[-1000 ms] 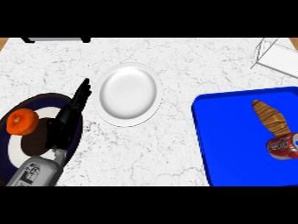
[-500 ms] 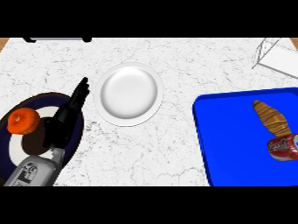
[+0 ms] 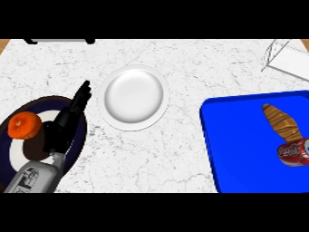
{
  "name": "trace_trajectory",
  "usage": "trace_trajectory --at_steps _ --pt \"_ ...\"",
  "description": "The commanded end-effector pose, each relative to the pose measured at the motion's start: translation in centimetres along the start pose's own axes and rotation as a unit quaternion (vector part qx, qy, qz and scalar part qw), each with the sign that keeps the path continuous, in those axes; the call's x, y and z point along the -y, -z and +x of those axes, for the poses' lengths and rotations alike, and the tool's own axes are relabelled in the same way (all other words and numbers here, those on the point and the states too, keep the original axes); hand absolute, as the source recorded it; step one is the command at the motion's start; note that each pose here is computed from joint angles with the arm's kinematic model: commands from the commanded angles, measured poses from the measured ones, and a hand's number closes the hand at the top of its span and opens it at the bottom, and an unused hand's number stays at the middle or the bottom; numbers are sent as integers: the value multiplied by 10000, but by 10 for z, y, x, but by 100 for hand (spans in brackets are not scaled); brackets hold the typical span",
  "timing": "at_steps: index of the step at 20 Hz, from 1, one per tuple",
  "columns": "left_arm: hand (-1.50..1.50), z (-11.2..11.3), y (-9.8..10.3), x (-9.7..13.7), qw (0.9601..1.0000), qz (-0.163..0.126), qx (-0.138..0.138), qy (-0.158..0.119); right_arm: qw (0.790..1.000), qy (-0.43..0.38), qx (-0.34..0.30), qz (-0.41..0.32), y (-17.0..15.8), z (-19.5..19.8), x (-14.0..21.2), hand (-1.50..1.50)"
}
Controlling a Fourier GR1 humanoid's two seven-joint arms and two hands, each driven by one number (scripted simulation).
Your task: Pick the can from the tray and place it in the tiered shelf
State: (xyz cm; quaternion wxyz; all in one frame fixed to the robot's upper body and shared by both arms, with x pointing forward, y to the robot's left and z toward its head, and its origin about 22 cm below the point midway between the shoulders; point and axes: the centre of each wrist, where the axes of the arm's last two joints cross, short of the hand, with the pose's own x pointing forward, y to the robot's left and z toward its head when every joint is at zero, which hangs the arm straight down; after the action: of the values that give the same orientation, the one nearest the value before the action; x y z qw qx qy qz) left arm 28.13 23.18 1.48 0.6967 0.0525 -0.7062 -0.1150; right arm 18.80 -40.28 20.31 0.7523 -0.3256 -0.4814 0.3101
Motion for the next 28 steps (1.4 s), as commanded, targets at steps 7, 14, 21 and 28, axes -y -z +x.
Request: trace_trajectory --at_steps 7,14,21,28 --pt "0 11 5 -1 10000 -82 13 9 9997 -146 -90 -179 -1 18 -20 -150" --pt "0 8 15 2 10000 28 19 26 9996 -73 -103 -251 0 32 -32 -150" --pt "0 5 11 23 10000 -18 -19 -71 9994 2 -252 -227 3 25 -51 -150" --pt "0 -9 -6 -4 10000 10 0 5 9986 -181 -449 -196 14 14 -61 -150"
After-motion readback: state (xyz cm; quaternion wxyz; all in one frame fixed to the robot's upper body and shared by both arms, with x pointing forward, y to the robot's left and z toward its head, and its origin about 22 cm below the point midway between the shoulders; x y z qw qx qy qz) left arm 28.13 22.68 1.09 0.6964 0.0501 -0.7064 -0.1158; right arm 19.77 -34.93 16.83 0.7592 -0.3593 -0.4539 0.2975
